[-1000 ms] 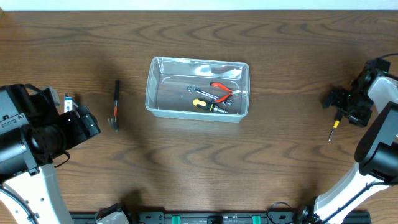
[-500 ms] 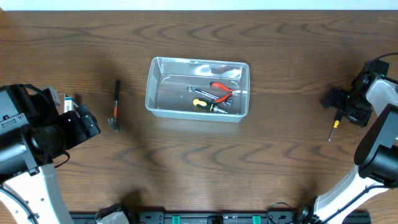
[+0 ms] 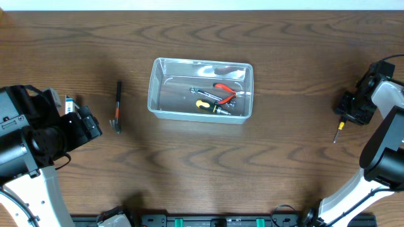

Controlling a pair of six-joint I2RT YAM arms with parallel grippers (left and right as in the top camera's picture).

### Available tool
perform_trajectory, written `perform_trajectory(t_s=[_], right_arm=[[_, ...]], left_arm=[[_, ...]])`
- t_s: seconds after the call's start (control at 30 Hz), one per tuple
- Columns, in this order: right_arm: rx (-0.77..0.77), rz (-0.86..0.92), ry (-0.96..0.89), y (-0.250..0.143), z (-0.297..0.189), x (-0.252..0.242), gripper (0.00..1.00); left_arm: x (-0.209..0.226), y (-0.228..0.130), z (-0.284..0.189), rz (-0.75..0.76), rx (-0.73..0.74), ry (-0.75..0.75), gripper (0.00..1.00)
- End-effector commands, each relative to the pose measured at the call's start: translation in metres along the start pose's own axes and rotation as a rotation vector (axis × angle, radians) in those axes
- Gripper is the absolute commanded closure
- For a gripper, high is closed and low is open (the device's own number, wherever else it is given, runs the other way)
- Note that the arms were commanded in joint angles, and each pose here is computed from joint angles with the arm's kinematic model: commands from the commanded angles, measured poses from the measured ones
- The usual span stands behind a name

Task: Pack container
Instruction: 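Move the right gripper to the small yellow-black screwdriver and grasp it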

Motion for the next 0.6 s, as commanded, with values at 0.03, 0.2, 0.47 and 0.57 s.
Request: perform_trajectory(t_s=[0.03,0.2,0.47,0.57], right_arm=[[0.100,0.002,-0.019,-0.0237,0.0237,-0.0052,0.64],[0.100,0.002,-0.019,-0.0237,0.0237,-0.0052,0.76],[0.096,0.002,-0.017,-0.0229,0.0237,-0.0049,0.99],[0.093,0.012,-0.016,-0.0223,0.0237,-0.0046,0.99]], left_arm=[[0.0003,0.0018,-0.0039,0.012,-0.013,0.002,0.02],[0.0003,0.0017,-0.0039,0.012,-0.013,0.002,0.02],[0.0003,0.0018,-0.0039,0.013,-0.013,0.002,0.02],[0.0003,0.0017,-0.0039,0.013,-0.013,0.002,0.02]])
Point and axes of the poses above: each gripper's point midway between its finger pads, its own z axis out along the fingers, its own x axis along the line the jaws close on, y = z × x, the point moved 4 cm from there along -z, back along the fingers, and after that the axes turned 13 degrees about z, right-handed, at the moved point
